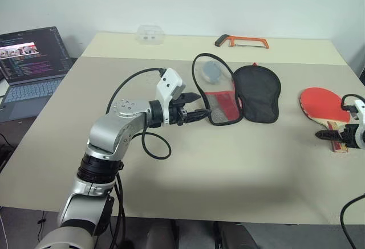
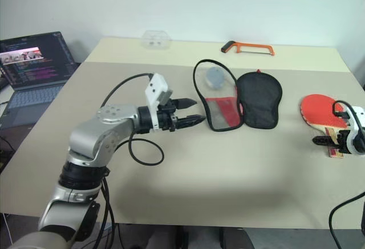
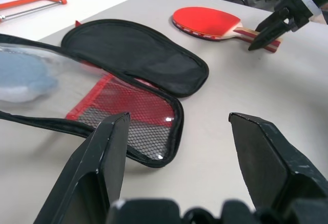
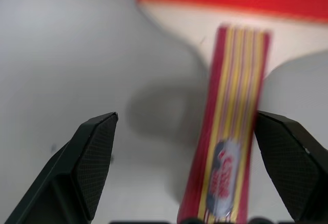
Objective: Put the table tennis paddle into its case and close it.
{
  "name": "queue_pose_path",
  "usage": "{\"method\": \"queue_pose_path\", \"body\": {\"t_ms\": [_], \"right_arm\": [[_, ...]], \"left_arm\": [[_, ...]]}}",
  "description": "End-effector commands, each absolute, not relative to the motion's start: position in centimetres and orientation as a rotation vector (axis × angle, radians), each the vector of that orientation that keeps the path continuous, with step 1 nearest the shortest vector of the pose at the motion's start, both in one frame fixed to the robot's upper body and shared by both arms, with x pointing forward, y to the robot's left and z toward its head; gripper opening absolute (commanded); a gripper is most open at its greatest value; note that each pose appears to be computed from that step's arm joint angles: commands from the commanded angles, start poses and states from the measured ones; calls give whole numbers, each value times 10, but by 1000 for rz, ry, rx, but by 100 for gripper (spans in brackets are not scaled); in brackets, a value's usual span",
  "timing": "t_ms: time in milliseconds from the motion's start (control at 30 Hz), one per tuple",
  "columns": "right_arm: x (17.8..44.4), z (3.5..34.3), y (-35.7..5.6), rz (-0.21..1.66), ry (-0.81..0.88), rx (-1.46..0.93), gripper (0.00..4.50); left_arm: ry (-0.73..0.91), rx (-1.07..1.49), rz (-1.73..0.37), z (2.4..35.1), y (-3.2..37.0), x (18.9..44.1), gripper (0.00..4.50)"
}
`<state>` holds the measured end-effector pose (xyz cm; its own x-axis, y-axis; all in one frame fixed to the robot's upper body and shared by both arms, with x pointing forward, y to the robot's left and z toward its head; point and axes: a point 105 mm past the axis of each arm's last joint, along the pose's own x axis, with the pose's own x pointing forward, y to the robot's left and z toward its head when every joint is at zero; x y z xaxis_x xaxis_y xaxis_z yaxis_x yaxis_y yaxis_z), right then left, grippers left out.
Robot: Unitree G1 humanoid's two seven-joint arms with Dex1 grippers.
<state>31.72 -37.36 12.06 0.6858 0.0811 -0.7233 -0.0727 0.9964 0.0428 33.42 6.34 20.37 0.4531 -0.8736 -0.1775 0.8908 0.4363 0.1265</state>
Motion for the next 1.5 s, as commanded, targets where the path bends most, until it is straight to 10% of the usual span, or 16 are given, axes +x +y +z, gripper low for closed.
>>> {"method": "queue_pose_path", "body": {"t_ms": [33, 433, 833, 1500], "right_arm": [[319, 122, -362, 147, 767, 23, 450], [332, 95, -367, -33, 711, 9, 450], [333, 74, -341, -8, 727, 62, 120], [368, 200, -270, -98, 390, 38, 116]], "left_arm": [[46, 240, -1180, 215, 60, 320, 333], [55, 259, -1232, 215, 66, 306, 333], [62, 251, -1204, 215, 69, 306, 336], [88, 245, -1148, 200, 79, 313, 336]]}}
